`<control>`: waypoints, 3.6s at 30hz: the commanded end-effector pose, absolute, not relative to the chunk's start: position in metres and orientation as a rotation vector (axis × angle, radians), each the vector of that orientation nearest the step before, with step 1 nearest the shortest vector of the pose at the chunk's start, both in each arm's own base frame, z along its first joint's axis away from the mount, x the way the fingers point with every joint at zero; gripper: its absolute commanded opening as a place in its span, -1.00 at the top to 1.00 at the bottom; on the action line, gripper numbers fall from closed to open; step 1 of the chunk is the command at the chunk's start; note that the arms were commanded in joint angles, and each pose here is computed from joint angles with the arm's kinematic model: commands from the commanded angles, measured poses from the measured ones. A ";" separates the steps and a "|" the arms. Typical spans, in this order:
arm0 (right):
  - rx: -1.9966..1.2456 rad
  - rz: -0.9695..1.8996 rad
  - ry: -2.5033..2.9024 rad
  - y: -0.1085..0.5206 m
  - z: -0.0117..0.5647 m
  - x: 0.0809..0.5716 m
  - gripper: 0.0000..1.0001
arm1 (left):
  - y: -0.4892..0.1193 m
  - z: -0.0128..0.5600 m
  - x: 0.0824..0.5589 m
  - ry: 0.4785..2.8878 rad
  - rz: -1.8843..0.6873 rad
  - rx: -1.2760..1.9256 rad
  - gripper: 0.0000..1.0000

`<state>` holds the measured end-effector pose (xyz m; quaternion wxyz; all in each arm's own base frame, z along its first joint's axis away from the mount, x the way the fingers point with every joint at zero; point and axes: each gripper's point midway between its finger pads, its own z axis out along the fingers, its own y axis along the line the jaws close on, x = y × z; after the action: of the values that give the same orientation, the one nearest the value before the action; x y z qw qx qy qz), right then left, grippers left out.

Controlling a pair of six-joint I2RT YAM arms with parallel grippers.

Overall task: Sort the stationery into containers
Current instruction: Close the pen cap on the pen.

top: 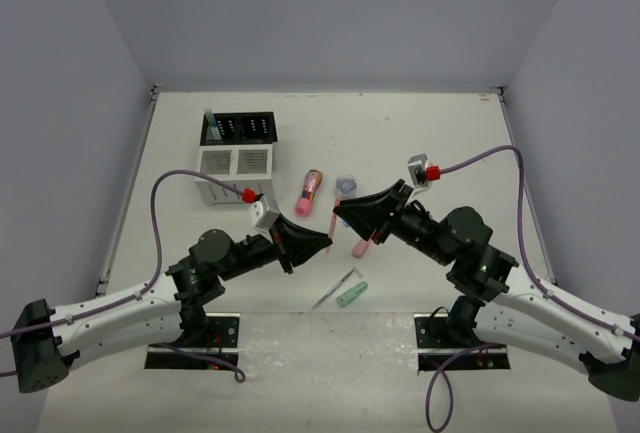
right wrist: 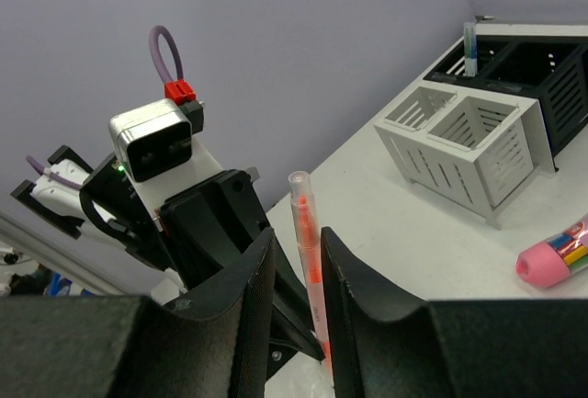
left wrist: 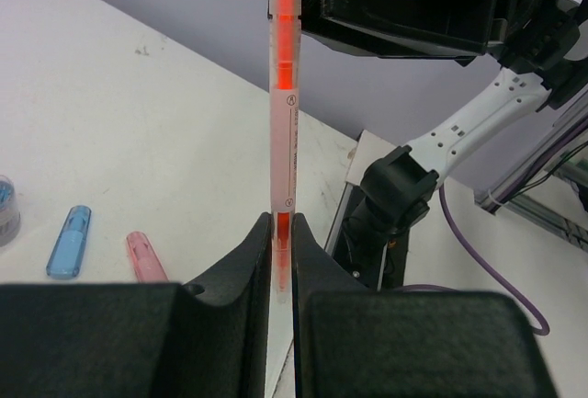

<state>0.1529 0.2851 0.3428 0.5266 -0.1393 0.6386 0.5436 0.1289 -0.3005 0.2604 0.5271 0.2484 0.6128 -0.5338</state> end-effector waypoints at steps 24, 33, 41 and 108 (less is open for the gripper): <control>-0.386 1.344 1.541 0.298 0.335 0.145 1.00 | -0.304 0.309 0.142 1.383 -1.252 0.542 0.29; -0.407 1.352 1.490 0.297 0.342 0.140 1.00 | -0.315 0.309 0.154 1.404 -1.236 0.520 0.03; -0.441 1.372 1.461 0.298 0.347 0.133 1.00 | -0.318 0.309 0.157 1.406 -1.231 0.518 1.00; -0.485 1.186 1.908 0.317 0.236 0.135 1.00 | -0.271 0.412 0.157 0.999 -1.095 0.524 1.00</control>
<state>0.1690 0.3007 0.3500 0.5480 -0.1304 0.6479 0.5127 0.1505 -0.3075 0.2723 0.5591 0.3174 0.6074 -0.4665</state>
